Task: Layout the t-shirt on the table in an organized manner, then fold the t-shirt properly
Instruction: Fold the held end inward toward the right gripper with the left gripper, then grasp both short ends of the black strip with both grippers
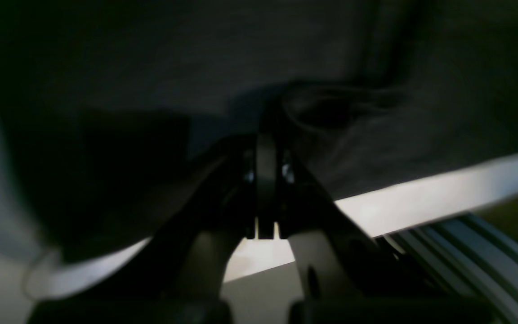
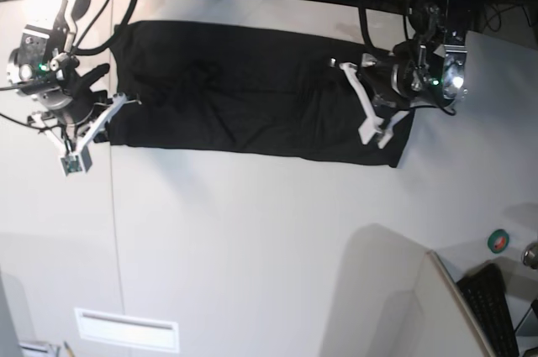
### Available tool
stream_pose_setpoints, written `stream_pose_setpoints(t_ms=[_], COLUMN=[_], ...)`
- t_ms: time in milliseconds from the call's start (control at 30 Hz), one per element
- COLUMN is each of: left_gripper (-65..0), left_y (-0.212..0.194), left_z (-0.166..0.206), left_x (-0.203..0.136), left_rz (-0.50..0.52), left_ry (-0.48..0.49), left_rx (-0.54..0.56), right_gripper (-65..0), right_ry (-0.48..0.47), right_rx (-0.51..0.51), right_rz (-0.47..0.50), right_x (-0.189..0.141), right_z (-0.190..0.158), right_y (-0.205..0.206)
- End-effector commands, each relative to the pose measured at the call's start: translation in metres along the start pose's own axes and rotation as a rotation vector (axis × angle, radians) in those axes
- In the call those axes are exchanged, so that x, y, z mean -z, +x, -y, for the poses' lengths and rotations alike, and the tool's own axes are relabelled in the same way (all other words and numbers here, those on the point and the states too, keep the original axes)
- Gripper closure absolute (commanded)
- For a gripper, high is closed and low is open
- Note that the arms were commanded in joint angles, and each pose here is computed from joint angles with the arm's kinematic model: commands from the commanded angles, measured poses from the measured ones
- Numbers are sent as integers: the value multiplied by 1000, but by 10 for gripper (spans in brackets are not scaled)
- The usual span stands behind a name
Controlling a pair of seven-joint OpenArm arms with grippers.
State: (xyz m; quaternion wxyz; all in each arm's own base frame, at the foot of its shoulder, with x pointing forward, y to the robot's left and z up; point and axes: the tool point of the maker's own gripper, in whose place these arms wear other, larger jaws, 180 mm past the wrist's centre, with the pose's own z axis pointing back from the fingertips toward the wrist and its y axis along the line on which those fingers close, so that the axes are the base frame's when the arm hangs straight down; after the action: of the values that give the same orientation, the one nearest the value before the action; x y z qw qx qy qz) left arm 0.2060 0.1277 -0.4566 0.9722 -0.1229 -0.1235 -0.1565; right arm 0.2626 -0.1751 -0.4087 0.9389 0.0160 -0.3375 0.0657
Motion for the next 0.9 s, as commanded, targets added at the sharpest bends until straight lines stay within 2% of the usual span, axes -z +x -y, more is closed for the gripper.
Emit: stream_pose_setpoints(t_ms=[0,133,233,300,367,500,600,667,700,767,800,833,867], left_gripper=[0,0,0,0,0,0,0,0,0,0,0,0,0], left_y=[9,11,8,13,20,22,11,1,-5,-9,-11,-13,-16], left_z=[18,70,80,69,42,-49,-130,-172,-187,-200,-202,-203,-203], left_x=[1,5,-2,-10,-20,-48,-71,-83,-87,-86,-85,-82,-78], left_rz=[17,-3,-9,12,42,112,224,297,308,315,315,314,312], left_ry=[-42,-118,-120,-92,-35,132,260,328,352,365,362,353,345], left_rx=[45,240,348,346,293,34,-213,-321,-347,-325,-305,-290,-286], right_gripper=[0,0,0,0,0,0,0,0,-99,-329,-395,-422,-417], right_ry=[-8,-12,-20,-27,-68,-152,-130,-86,-59,19,51,81,111], right_rx=[-4,-10,-20,-16,17,119,185,216,236,287,309,330,351], right_rz=[47,48,46,47,52,78,100,48,17,3,1,-6,-23], right_x=[-3,-3,-4,-5,-8,-18,-21,-20,-19,-18,-17,-15,-10], right_z=[4,6,11,14,31,66,68,59,54,41,36,35,33], right_y=[14,14,15,14,13,14,13,4,-2,-4,-6,-11,-19])
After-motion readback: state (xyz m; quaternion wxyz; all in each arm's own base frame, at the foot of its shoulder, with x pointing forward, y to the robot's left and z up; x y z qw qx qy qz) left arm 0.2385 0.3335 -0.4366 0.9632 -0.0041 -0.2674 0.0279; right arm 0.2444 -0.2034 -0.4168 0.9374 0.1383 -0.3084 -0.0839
